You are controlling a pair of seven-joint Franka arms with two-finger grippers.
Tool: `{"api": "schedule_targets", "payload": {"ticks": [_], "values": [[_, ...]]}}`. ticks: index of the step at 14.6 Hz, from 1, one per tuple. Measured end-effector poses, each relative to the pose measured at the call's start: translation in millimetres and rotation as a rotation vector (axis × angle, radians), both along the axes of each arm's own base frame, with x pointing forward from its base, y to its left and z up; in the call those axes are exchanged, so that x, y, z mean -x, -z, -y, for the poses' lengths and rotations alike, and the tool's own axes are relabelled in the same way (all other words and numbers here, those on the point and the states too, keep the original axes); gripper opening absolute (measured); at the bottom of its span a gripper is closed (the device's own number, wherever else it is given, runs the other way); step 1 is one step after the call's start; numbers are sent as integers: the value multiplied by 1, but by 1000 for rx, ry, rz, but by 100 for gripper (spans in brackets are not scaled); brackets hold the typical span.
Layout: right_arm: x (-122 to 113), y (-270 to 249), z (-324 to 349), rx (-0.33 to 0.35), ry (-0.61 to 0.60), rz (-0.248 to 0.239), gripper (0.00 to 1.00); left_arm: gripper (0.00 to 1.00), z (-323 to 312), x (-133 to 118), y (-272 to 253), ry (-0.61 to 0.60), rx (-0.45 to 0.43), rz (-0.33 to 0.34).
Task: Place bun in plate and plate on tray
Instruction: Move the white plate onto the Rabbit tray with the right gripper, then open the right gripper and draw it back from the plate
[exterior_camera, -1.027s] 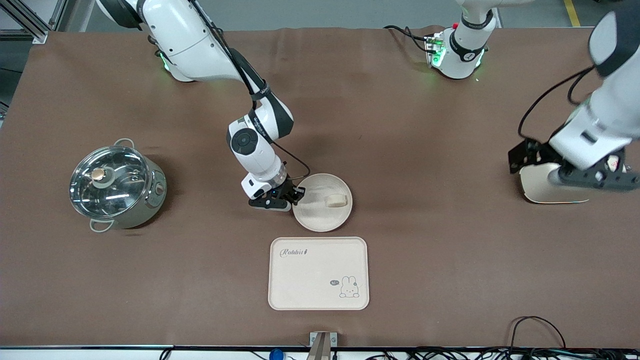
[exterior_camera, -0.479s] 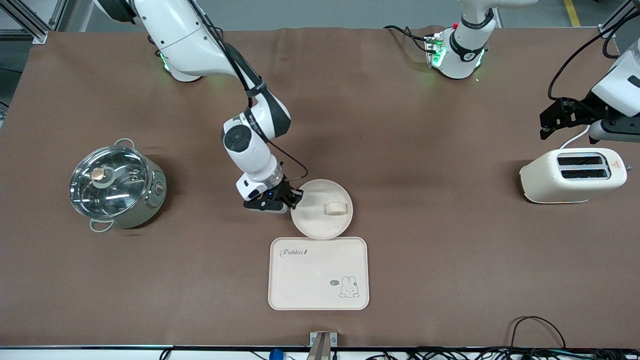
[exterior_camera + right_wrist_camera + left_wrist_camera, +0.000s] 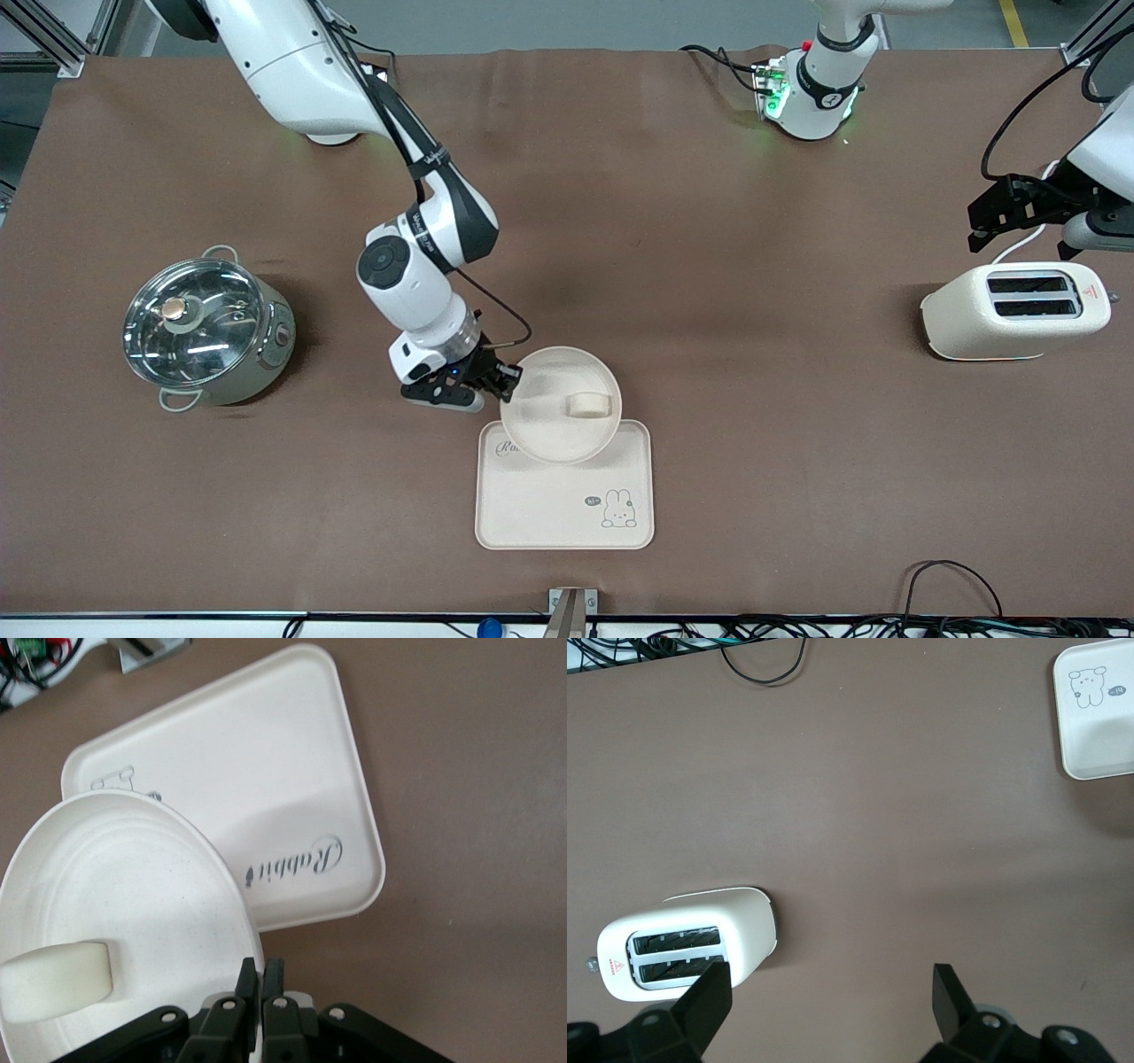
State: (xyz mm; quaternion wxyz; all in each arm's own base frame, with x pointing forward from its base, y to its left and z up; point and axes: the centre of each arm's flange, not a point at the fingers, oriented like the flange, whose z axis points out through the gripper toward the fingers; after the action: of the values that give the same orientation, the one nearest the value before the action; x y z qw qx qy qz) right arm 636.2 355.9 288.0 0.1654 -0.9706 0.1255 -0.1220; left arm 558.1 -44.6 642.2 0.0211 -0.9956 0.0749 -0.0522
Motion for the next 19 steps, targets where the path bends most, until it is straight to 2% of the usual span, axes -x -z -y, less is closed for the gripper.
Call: {"api": "schedule_targets", "payload": {"ticks": [3, 5, 7, 12, 16, 18, 19], "values": [[-40, 15, 16, -13, 43, 18, 5, 100, -2, -2, 2, -5, 0, -3], [-69, 28, 12, -20, 48, 5, 5, 100, -5, -3, 2, -10, 0, -5], [-88, 41, 4, -30, 47, 8, 5, 100, -6, -3, 3, -11, -1, -5], [-96, 91, 1, -28, 47, 2, 5, 100, -6, -4, 3, -12, 0, -5], [-96, 96, 1, -26, 47, -1, 5, 100, -6, -4, 4, -12, -1, -9], [-96, 96, 1, -28, 51, -1, 8, 100, -5, -4, 4, -14, 15, -13], [-97, 96, 2, -28, 53, -1, 15, 100, -3, -4, 5, -15, 33, -16]]}}
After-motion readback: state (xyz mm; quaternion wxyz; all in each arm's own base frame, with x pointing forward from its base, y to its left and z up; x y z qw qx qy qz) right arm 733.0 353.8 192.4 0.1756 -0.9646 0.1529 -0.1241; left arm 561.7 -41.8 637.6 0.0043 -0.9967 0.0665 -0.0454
